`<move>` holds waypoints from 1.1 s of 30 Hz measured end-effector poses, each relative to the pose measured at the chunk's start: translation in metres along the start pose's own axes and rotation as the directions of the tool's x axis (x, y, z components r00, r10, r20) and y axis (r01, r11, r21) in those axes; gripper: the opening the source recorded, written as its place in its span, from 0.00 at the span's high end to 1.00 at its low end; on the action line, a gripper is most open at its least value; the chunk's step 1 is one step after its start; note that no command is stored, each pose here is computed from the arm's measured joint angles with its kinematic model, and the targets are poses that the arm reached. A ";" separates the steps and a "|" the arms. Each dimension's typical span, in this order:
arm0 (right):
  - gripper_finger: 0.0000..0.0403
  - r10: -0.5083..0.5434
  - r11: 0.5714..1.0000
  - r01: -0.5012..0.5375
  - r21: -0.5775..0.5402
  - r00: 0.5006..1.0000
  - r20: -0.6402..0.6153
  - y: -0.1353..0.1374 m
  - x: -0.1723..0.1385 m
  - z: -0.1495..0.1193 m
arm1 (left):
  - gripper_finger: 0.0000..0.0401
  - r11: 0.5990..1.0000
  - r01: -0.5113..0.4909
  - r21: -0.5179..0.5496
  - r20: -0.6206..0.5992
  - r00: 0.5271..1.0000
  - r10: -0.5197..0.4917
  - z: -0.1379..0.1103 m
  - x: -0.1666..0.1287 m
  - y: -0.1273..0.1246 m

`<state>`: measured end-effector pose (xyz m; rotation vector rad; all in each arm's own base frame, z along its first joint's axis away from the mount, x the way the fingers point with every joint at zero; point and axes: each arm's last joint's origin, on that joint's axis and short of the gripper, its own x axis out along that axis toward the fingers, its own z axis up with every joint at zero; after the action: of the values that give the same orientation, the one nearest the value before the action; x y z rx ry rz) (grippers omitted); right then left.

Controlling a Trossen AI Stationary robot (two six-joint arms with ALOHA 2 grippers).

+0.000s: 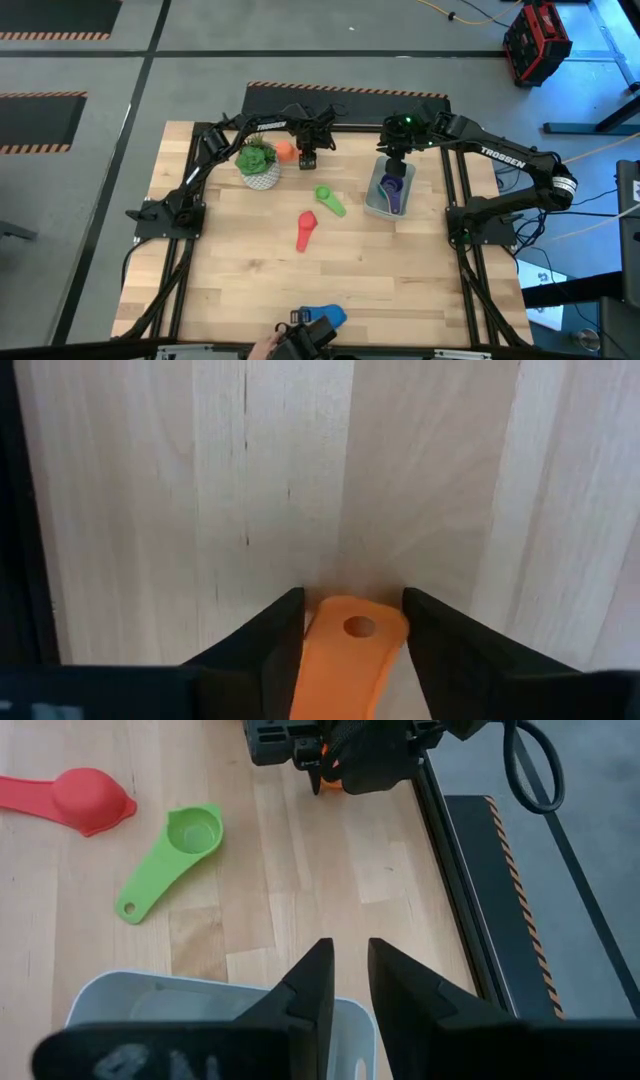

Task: Nest measuring cups in basket
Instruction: Stack the orange measuring cup on top of the blue measuring cup in the gray bin

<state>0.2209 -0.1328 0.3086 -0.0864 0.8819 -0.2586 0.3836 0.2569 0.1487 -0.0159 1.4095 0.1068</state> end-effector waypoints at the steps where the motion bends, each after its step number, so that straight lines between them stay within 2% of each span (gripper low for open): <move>1: 0.83 0.000 1.000 0.000 0.000 1.000 0.000 0.000 0.000 0.000 | 0.60 1.000 0.000 0.001 0.000 1.000 0.000 0.000 0.000 0.000; 16: 0.83 0.000 1.000 0.000 0.000 1.000 0.000 0.000 0.000 0.000 | 0.65 1.000 -0.020 0.004 -0.011 1.000 0.020 0.002 0.000 -0.004; 24: 0.83 0.000 1.000 0.000 0.000 1.000 0.001 0.000 0.000 0.000 | 0.65 0.998 -0.027 0.059 -0.015 0.999 0.028 0.014 0.001 -0.028; 33: 0.83 0.001 1.000 -0.001 0.001 1.000 -0.006 0.000 0.000 -0.001 | 0.65 0.983 -0.169 0.070 -0.047 0.984 0.173 0.025 0.001 -0.047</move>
<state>0.2204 -0.1328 0.3082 -0.0842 0.8876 -0.2581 0.4124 0.2120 0.1498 0.1584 1.4648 0.2038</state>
